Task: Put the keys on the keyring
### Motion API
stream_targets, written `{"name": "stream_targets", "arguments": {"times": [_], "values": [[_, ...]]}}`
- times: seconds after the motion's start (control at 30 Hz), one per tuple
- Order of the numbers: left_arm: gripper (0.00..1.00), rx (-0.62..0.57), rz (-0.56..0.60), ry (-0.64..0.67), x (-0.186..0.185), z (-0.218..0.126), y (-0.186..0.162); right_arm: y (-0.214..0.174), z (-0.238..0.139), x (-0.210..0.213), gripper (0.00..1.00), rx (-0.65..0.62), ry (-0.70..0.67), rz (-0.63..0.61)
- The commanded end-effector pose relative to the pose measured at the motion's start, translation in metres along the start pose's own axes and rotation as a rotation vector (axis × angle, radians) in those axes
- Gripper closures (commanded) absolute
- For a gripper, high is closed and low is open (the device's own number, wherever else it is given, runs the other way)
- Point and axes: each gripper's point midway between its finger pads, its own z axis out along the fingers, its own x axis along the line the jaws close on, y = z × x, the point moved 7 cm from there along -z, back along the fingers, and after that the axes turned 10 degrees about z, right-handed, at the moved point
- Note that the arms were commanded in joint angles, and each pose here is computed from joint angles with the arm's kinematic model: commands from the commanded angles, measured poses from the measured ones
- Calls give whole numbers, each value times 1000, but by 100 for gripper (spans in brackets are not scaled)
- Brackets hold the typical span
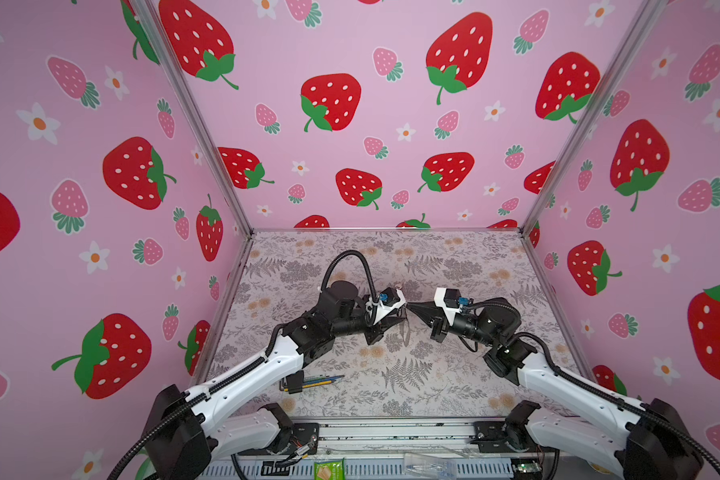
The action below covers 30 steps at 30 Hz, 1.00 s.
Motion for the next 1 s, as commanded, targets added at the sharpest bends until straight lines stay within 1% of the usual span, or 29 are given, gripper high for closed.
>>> {"name": "stream_targets", "arguments": {"times": [0.0, 0.33, 0.57, 0.7, 0.8, 0.97], "values": [[78, -43, 35, -18, 3, -1, 18, 11, -2, 0, 100, -62, -5, -6], [84, -10, 46, -20, 2, 9, 17, 10, -3, -4, 100, -91, -39, 24], [89, 23, 55, 39, 5, 16, 18, 8, -6, -5, 100, -103, -73, 32], [89, 34, 52, 56, 6, 20, 19, 10, -10, -8, 100, -124, -120, 32], [90, 39, 48, 38, 4, 24, 19, 12, -13, -9, 100, -142, -138, 31], [93, 46, 41, -30, 0, 29, 19, 11, -14, -6, 100, -145, -124, 24]]}}
